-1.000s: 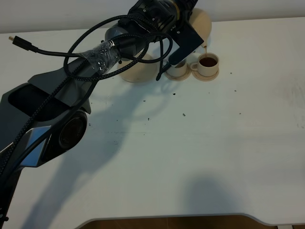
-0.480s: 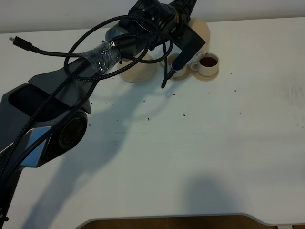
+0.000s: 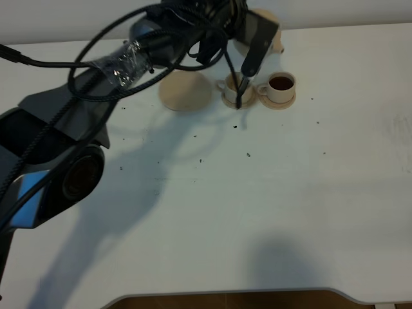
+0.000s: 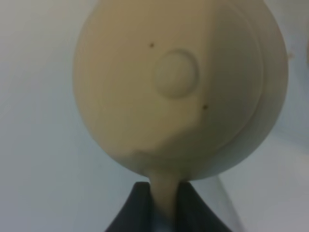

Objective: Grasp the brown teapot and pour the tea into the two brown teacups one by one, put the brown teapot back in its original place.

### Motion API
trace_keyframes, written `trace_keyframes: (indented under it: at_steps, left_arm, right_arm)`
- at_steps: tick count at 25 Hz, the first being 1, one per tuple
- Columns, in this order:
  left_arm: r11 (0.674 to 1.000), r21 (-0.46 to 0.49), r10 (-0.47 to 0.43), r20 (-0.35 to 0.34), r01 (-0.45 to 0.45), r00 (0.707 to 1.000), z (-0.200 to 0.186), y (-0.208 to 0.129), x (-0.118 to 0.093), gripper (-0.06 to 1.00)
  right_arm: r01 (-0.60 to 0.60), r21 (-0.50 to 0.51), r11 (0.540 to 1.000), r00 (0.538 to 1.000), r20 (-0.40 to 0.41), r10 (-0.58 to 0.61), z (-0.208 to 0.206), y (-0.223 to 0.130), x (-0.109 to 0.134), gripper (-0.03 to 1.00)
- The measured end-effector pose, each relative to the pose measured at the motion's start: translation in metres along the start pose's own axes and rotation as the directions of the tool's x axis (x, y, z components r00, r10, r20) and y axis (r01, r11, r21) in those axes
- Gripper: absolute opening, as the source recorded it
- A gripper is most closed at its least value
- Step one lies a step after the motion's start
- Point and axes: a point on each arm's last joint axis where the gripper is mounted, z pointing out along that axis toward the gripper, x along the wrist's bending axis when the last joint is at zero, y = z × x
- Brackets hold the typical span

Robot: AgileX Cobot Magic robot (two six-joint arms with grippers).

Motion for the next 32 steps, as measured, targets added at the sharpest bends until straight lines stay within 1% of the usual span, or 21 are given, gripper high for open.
trace_keyframes:
  at_steps: [2,4,5,7,9,11,12,14,15,17,20,21,24,26,32]
  left_arm:
    - [0.995,0.017,-0.103,0.04,0.103,0.994,-0.009,-0.001,0.001,0.11]
    - [0.981,0.033,-0.193,0.094,0.191,0.977,-0.019,-0.001,0.0,0.11]
    - [0.97,0.041,-0.241,0.126,0.238,0.962,-0.025,0.0,0.0,0.11]
    - [0.943,0.061,-0.332,0.192,0.326,0.924,-0.035,0.001,-0.003,0.11]
    - [0.906,0.085,-0.42,0.272,0.414,0.866,-0.042,0.004,-0.007,0.11]
    - [0.87,0.107,-0.486,0.349,0.481,0.801,-0.049,0.009,-0.012,0.11]
    - [0.851,0.129,-0.516,0.385,0.509,0.765,-0.051,0.01,-0.016,0.11]
    - [0.811,0.181,-0.573,0.434,0.556,0.695,-0.054,0.011,-0.021,0.11]
    - [0.785,0.215,-0.607,0.453,0.581,0.653,-0.056,0.012,-0.024,0.11]
    - [0.722,0.255,-0.678,0.449,0.643,0.582,-0.057,0.014,-0.025,0.11]
    - [0.636,0.297,-0.755,0.429,0.712,0.495,-0.057,0.015,-0.025,0.11]
    - [0.613,0.307,-0.772,0.429,0.728,0.469,-0.057,0.016,-0.025,0.11]
    - [0.566,0.334,-0.799,0.449,0.754,0.401,-0.053,0.021,-0.031,0.11]
    - [0.552,0.363,-0.807,0.461,0.751,0.37,-0.049,0.025,-0.039,0.11]
    - [0.555,0.429,-0.806,0.489,0.713,0.333,-0.036,0.039,-0.064,0.11]
  right_arm:
    - [0.0,0.0,1.0,1.0,0.0,0.0,0.0,0.0,0.0,0.36]
    - [0.0,0.0,1.0,1.0,0.0,0.0,0.0,0.0,0.0,0.36]
    - [0.0,0.0,1.0,1.0,0.0,0.0,0.0,0.0,0.0,0.36]
    - [0.0,0.0,1.0,1.0,0.0,0.0,0.0,0.0,0.0,0.36]
    - [0.0,0.0,1.0,1.0,0.0,0.0,0.0,0.0,0.0,0.36]
    - [0.0,0.0,1.0,1.0,0.0,0.0,0.0,0.0,0.0,0.36]
    - [0.0,0.0,1.0,1.0,0.0,0.0,0.0,0.0,0.0,0.36]
    - [0.0,0.0,1.0,1.0,0.0,0.0,0.0,0.0,0.0,0.36]
    - [0.0,0.0,1.0,1.0,0.0,0.0,0.0,0.0,0.0,0.36]
    - [0.0,0.0,1.0,1.0,0.0,0.0,0.0,0.0,0.0,0.36]
    - [0.0,0.0,1.0,1.0,0.0,0.0,0.0,0.0,0.0,0.36]
    - [0.0,0.0,1.0,1.0,0.0,0.0,0.0,0.0,0.0,0.36]
    - [0.0,0.0,1.0,1.0,0.0,0.0,0.0,0.0,0.0,0.36]
    - [0.0,0.0,1.0,1.0,0.0,0.0,0.0,0.0,0.0,0.36]
    - [0.0,0.0,1.0,1.0,0.0,0.0,0.0,0.0,0.0,0.36]
